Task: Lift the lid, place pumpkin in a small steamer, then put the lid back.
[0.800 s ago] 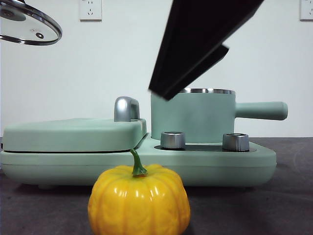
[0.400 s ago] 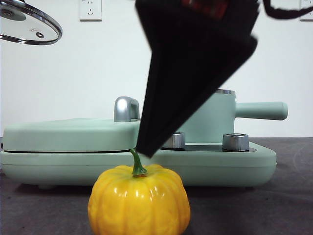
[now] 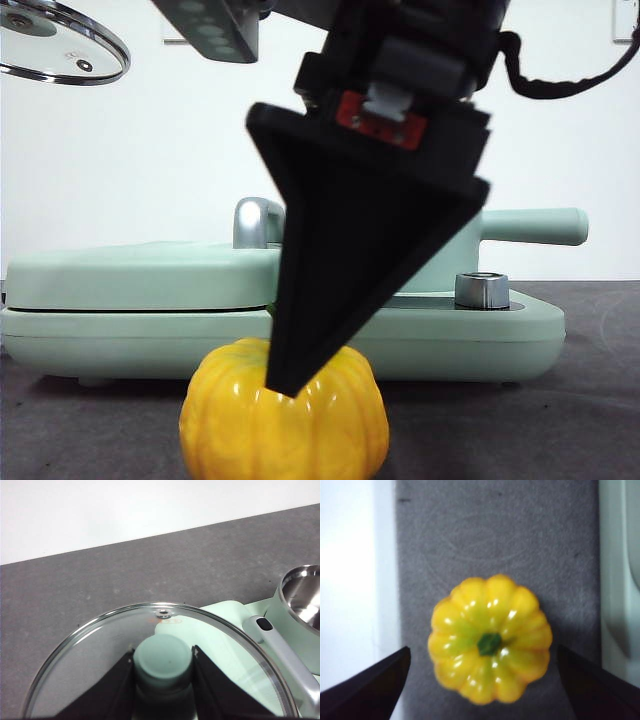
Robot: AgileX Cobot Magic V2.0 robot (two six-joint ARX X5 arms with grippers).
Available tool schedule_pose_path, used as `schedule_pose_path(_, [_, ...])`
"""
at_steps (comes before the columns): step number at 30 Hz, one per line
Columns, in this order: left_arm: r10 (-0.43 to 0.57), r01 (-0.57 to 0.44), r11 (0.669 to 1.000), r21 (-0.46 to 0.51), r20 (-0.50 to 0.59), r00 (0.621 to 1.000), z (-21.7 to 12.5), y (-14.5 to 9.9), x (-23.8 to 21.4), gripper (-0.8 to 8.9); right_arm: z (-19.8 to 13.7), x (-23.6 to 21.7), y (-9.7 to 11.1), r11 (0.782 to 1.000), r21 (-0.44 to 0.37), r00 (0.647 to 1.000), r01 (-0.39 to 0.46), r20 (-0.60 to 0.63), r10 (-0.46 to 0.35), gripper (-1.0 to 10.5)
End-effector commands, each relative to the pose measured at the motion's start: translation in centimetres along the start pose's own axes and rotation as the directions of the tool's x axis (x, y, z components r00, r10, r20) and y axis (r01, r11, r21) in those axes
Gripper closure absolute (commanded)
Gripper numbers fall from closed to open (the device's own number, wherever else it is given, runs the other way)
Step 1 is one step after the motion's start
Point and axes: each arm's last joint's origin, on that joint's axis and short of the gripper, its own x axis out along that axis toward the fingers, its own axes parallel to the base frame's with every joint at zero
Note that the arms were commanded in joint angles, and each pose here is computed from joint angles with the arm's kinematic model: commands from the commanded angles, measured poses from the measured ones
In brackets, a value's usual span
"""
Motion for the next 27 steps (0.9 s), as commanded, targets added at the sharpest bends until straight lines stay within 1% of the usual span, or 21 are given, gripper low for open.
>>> schedule_pose_path(1, [0.000, 0.000, 1.000, -0.003, 0.048, 0.999, 0.8, 0.0, -0.3, 8.03, 0.8, 0.9, 0.0, 1.000, -0.027, 1.000, 0.002, 0.011, -0.002, 4.8])
schedule_pose_path(9, [0.001, 0.000, 1.000, -0.003, 0.049, 0.999, 0.8, 0.0, -0.3, 8.03, 0.6, 2.8, -0.1, 0.999, -0.019, 0.999, -0.034, -0.043, 0.033, 4.8])
schedule_pose_path(13, [0.001, 0.000, 1.000, -0.003, 0.049, 0.999, 0.8, 0.0, -0.3, 8.03, 0.5, 2.6, 0.0, 0.999, 0.040, 0.998, -0.033, -0.058, 0.036, 5.4])
schedule_pose_path(18, [0.001, -0.001, 1.000, -0.003, 0.051, 0.999, 0.8, 0.0, -0.3, 8.03, 0.1, 1.0, -0.1, 0.990, 0.143, 0.998, -0.012, -0.055, 0.020, 5.4])
schedule_pose_path(21, [0.002, -0.001, 1.000, -0.002, 0.063, 0.998, 1.0, 0.0, -0.3, 8.03, -0.3, -0.9, -0.1, 0.974, 0.223, 0.999, 0.026, -0.047, -0.016, 5.4])
schedule_pose_path(23, [0.002, -0.002, 1.000, -0.001, 0.072, 0.997, 1.0, 0.0, -0.3, 8.03, -0.7, -2.6, 0.0, 0.956, 0.285, 0.997, 0.066, -0.044, -0.056, 5.4])
schedule_pose_path(24, [0.002, -0.002, 1.000, -0.001, 0.074, 0.997, 1.1, 0.0, -0.3, 8.03, -0.9, -3.4, 0.0, 0.944, 0.318, 0.996, 0.090, -0.047, -0.079, 5.4])
schedule_pose_path(27, [0.002, -0.002, 1.000, -0.002, 0.068, 0.998, 1.0, 0.0, -0.2, 8.03, -1.7, -6.4, 0.0, 0.882, 0.436, 0.984, 0.177, -0.075, -0.160, 5.5])
